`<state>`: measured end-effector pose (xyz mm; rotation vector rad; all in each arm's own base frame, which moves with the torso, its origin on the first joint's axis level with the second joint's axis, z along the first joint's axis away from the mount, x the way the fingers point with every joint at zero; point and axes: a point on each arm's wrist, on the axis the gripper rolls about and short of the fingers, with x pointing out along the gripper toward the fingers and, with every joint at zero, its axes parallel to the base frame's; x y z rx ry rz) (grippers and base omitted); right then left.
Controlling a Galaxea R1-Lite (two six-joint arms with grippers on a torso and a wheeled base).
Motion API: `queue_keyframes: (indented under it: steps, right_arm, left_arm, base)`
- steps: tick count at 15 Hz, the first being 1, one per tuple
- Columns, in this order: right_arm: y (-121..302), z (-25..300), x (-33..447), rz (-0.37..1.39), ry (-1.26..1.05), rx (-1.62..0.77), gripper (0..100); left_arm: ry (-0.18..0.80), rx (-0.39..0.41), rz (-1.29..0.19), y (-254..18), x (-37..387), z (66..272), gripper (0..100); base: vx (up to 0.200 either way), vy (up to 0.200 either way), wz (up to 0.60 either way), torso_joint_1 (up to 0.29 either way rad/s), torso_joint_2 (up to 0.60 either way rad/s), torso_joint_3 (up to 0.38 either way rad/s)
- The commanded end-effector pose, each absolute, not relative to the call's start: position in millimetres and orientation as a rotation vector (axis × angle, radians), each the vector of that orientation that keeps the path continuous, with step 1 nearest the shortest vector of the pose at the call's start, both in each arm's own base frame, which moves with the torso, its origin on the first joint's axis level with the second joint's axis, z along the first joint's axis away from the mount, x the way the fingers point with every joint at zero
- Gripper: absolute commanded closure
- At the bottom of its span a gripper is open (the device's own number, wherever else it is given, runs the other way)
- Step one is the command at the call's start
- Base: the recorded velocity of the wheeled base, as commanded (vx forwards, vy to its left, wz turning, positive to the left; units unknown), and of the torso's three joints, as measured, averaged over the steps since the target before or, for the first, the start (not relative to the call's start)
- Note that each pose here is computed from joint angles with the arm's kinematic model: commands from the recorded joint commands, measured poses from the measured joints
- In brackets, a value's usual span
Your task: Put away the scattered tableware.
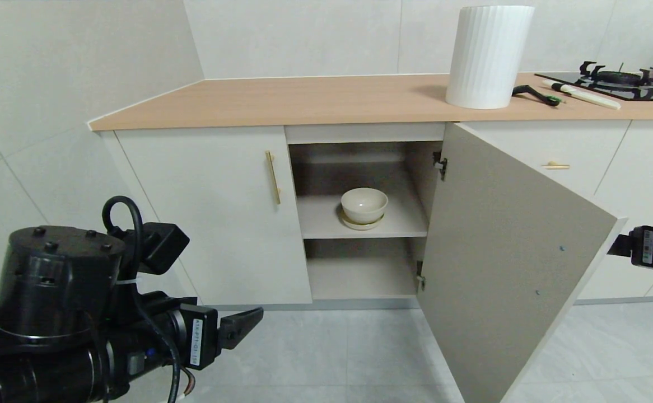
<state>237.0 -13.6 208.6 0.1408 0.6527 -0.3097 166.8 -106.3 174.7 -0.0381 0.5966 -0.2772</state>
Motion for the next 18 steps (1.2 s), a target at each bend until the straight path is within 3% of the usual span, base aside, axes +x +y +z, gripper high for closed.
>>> queue_keyframes:
  steps: [1, 6, 12, 18]
  right_arm:
    - [-11.1, 191.4, 245.8, -0.304, 0.706, 0.139, 0]
    - [18.7, 183.2, 245.4, -0.189, 0.691, 0.152, 0]
    - [101.9, 156.2, 259.5, 0.088, 0.688, 0.143, 0]
    - [134.6, 135.3, 263.7, 0.316, 0.698, 0.239, 0]
  left_arm:
    - [0.596, -0.039, -0.277, -106.3, 166.8, 174.8, 0]
    - [0.595, -0.04, -0.279, -106.6, 167.3, 175.1, 0]
    - [0.586, -0.044, -0.279, -106.9, 167.7, 177.1, 0]
    - [0.583, -0.045, -0.278, -105.7, 166.5, 178.0, 0]
  base:
    - [0.0, 0.0, 0.0, 0.0, 0.0, 0.0]
    - [0.0, 0.0, 0.0, 0.0, 0.0, 0.0]
    - [0.0, 0.0, 0.0, 0.0, 0.0, 0.0]
    - [0.0, 0.0, 0.0, 0.0, 0.0, 0.0]
